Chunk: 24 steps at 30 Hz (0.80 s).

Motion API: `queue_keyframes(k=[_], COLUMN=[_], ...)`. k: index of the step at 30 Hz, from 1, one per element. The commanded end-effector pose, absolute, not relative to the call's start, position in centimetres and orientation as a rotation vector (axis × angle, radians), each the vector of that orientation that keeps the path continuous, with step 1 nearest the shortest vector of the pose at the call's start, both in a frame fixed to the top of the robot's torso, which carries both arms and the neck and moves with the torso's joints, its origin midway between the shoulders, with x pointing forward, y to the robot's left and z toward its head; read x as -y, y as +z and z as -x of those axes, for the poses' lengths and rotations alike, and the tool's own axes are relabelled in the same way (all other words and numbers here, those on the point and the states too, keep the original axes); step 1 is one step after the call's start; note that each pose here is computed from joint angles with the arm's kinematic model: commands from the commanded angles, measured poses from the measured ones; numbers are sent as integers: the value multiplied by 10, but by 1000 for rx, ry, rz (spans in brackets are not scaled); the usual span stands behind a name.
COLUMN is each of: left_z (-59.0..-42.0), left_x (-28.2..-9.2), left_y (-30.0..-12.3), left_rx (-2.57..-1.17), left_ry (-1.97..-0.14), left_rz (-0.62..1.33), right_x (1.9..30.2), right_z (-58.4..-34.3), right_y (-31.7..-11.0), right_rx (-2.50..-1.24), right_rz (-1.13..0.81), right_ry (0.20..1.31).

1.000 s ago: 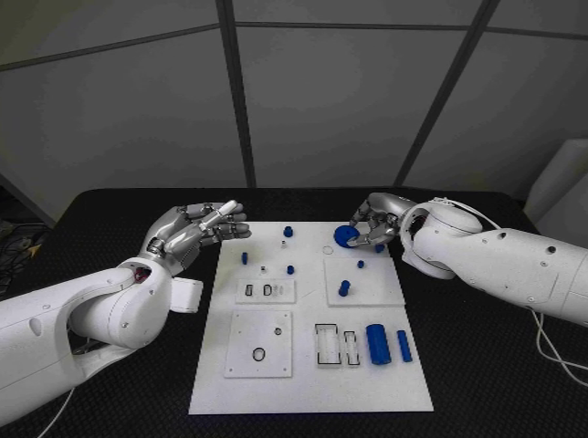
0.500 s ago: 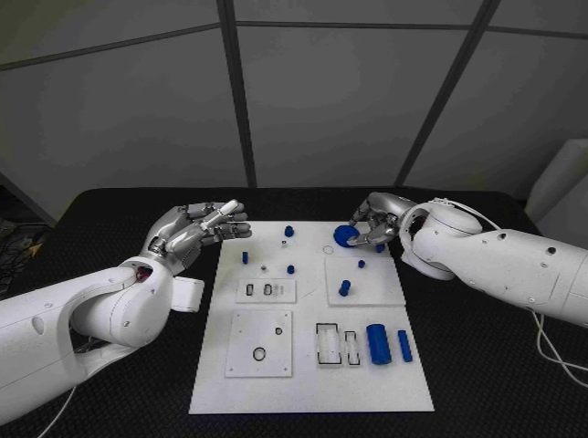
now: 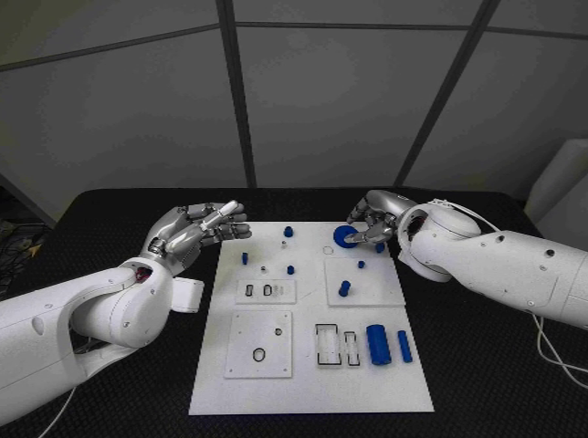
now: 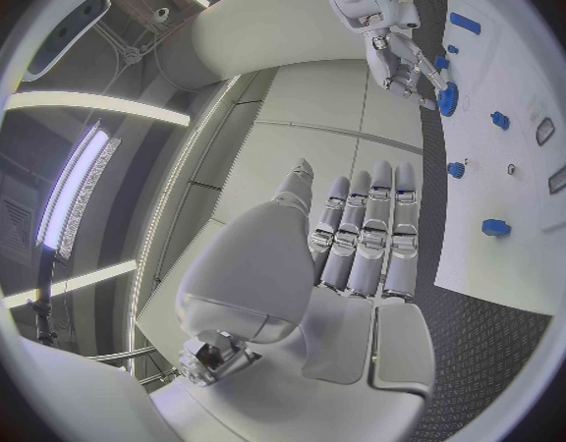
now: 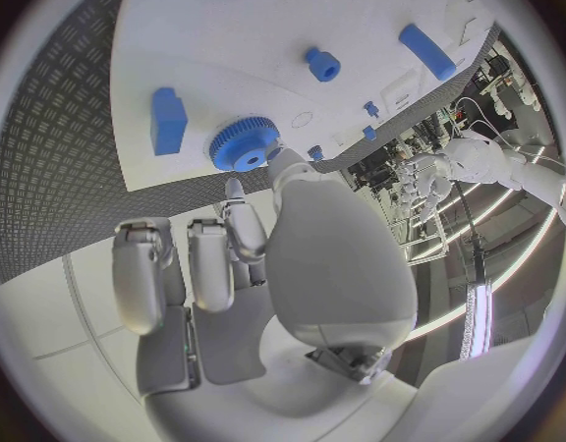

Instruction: Assemble the parts on the task board

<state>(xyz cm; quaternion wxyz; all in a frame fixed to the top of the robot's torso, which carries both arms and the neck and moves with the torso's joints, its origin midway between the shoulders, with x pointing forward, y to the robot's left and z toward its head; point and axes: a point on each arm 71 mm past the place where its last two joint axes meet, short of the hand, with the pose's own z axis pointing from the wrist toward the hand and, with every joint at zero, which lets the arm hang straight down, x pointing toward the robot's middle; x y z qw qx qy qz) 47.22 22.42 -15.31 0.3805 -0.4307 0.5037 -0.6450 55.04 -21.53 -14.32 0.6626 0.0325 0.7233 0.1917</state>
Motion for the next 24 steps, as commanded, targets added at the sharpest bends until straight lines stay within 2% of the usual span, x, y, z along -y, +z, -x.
queue_keyframes(k=[1,15,24], left_z=[-472,-472,-472], left_x=[-223,-223,-223], left_y=[-152,-152,-152], left_rx=[-1289,-1289,-1288], left_ry=[-1663,-1664,-1662], left_rz=[1091,1090,1090], right_x=[214,212,212], right_z=[-550,-551,-551], right_y=[-141,-147,-147], right_rx=[-1618,-1698,-1706], right_rz=[-57,-26,-23], right_ry=[437,406,403])
